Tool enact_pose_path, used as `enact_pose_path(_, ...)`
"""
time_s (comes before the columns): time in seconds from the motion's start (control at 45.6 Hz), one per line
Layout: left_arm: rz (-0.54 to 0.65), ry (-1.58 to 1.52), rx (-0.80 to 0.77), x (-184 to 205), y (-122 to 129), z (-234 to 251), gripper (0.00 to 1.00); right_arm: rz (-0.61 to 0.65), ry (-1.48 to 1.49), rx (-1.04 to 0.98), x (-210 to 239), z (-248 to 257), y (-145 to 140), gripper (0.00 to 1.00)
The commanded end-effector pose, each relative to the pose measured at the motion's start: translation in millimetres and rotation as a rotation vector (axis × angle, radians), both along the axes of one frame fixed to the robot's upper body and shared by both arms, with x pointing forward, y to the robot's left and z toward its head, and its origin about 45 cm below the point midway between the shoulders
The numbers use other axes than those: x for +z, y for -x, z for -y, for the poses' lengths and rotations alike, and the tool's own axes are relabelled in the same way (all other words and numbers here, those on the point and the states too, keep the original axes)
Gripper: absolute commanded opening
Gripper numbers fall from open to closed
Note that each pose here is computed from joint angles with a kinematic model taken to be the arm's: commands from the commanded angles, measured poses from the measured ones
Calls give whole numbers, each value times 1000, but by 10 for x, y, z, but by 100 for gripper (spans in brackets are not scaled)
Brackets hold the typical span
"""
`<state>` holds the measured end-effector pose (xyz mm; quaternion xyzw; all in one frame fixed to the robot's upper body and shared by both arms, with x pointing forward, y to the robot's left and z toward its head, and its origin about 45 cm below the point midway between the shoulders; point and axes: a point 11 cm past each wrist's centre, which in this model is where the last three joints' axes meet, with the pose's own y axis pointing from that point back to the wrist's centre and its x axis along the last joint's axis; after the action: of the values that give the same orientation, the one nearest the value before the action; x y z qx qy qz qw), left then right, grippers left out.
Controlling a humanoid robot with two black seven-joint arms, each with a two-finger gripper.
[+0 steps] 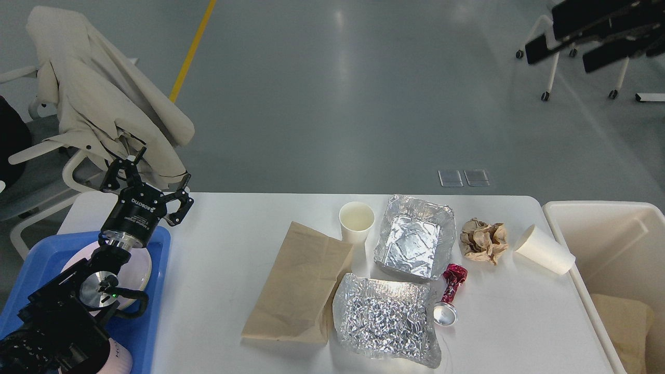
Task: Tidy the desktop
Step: 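Move the right gripper toward the white paper cup lying on its side, then grasp the white paper cup with the right gripper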
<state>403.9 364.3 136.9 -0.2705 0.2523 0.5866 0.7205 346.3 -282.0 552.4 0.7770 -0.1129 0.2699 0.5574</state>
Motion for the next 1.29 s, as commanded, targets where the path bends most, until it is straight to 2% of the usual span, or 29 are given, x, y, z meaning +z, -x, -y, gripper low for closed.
enact_pose_path(0.0, 0, -1, -1, 1, -1, 2, 100, -58, 25, -35, -243, 136, -61, 100)
enact_pose_path(0.066, 1, 0, 0, 3, -2, 0, 100, -207, 131, -128, -896, 588, -149, 100)
enact_pose_path(0.088, 1, 0, 0, 3, -2, 0, 100, -198, 156, -153, -1065, 716, -208, 100)
enact_pose_path(0.175, 1, 0, 0, 3, -2, 0, 100, -101, 250, -259, -1882, 1335, -420, 100)
enact_pose_path(0.307, 1, 0, 0, 3, -2, 0, 100, 76, 398, -321, -2981, 2089, -418, 100)
enact_pose_path(0.438, 1, 0, 0, 3, -1, 1, 100, 161, 531, -257, -3820, 2356, -271, 100)
enact_pose_path(0.526, 2, 1, 1, 4, -2, -1, 100, 187, 460, -332, -4162, 2285, -209, 100)
enact_pose_path(0.614, 1, 0, 0, 3, -2, 0, 100, 185, 394, -411, -4310, 2228, -159, 100)
enact_pose_path(0.811, 2, 1, 1, 4, -2, -1, 100, 182, 234, -592, -4424, 1993, -241, 100)
enact_pose_path(1.052, 1, 0, 0, 3, -2, 0, 100, 129, 236, -595, -4579, 1997, -90, 100)
enact_pose_path(1.271, 0, -1, -1, 1, -1, 2, 100, 141, 204, -666, -4556, 1964, -150, 100)
